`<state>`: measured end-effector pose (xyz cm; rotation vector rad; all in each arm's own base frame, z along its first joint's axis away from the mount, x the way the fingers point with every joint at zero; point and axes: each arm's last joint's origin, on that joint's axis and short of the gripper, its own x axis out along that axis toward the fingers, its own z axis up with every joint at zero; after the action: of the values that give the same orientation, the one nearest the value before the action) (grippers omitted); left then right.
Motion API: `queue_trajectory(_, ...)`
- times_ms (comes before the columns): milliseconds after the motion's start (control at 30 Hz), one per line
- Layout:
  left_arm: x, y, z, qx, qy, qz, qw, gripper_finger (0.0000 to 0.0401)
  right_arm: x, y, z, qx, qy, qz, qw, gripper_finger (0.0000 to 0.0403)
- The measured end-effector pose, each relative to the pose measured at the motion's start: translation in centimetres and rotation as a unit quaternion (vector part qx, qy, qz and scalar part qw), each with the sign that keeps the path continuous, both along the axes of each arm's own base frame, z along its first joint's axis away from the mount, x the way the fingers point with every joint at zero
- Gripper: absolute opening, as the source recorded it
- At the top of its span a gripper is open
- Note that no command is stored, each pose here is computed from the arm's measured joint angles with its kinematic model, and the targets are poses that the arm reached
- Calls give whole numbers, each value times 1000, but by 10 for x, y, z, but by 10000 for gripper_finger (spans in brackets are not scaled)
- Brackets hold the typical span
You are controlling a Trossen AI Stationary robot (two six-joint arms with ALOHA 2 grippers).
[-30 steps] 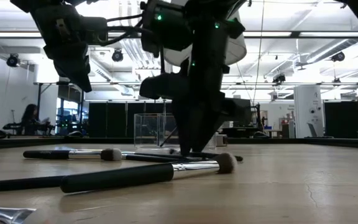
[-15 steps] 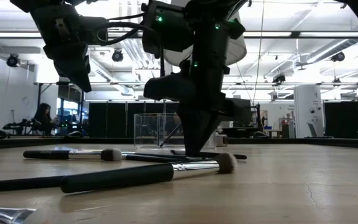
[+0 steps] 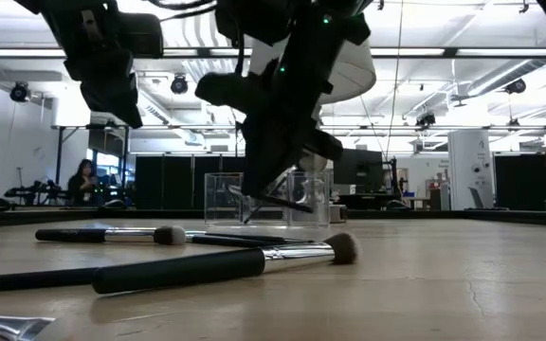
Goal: Put items in baskets/containers
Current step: Put the eyeshadow brush into the transparent organizer
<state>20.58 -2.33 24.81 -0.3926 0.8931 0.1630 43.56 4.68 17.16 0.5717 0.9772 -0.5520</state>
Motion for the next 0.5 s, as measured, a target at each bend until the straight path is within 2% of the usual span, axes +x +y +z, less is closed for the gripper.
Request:
queue_trajectory(200,-9,1,10,17,-51,35,998,20,-10,-4,16,-28,-59,-20,998,4)
queue_trajectory(367,-22,3,14,-9,-133,52,990,20,-26,-8,26,-37,-110,-35,993,6)
queue_trajectory(500,-34,5,3,-46,-166,84,982,20,-39,-18,26,-6,-101,-33,994,7)
